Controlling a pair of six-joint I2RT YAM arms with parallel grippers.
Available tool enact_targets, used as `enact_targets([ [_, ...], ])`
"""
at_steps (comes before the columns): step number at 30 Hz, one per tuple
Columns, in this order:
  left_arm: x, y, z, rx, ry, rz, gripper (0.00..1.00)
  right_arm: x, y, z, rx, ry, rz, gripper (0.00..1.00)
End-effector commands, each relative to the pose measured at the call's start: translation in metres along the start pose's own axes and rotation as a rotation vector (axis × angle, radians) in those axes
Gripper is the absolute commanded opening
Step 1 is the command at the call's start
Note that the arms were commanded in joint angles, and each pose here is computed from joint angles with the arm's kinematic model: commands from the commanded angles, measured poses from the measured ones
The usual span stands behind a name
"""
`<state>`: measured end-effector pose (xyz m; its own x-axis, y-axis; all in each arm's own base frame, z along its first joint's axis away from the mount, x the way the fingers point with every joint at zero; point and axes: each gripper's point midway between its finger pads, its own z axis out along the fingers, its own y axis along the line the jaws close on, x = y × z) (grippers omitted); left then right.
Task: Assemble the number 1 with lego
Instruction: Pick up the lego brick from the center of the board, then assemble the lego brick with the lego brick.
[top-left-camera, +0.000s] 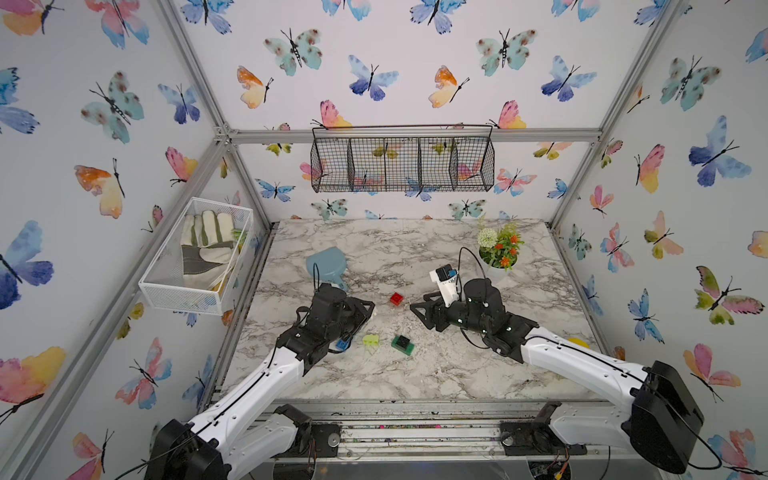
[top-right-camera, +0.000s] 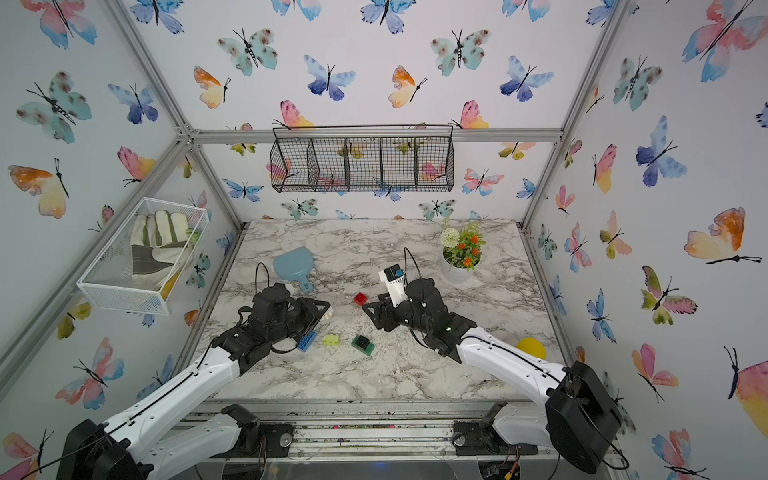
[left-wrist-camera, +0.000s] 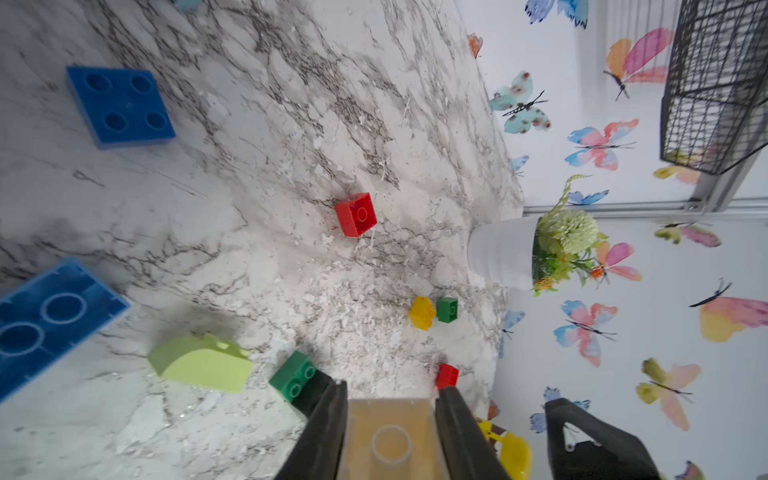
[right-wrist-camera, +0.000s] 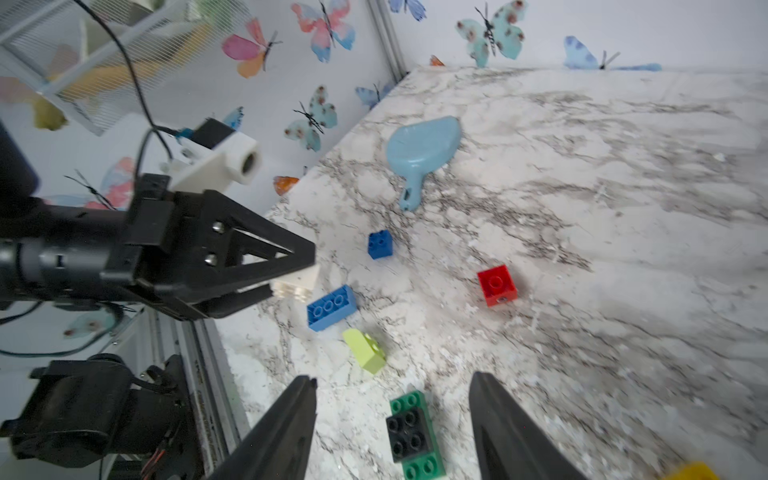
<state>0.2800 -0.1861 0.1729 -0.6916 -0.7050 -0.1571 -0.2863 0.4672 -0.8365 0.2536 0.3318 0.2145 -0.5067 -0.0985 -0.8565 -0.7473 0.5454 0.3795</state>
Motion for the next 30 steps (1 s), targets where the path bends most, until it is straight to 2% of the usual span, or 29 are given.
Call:
enact_targets([
  [1,-0.005,-0.032,-0.007,0.160,-0.007,-0.202,0.22,-0.010,0.036,0.016,-0.171,-0.014,-0.005,0.65],
  [5,-0.010,-0.033,-0.012,0.188,-0.034,-0.308,0.16,-0.005,0.048,0.037,-0.199,0.031,0.035,0.67],
  [10,-0.015,-0.032,-0.013,0.210,-0.053,-0.395,0.16,-0.011,0.065,0.053,-0.220,-0.017,0.044,0.69],
  [19,-0.020,-0.040,-0.012,0.231,-0.067,-0.437,0.17,-0.024,0.065,0.078,-0.214,-0.076,0.105,0.68],
  [30,-0.023,-0.040,-0.014,0.225,-0.081,-0.454,0.17,-0.028,0.054,0.107,-0.147,-0.073,0.104,0.57],
])
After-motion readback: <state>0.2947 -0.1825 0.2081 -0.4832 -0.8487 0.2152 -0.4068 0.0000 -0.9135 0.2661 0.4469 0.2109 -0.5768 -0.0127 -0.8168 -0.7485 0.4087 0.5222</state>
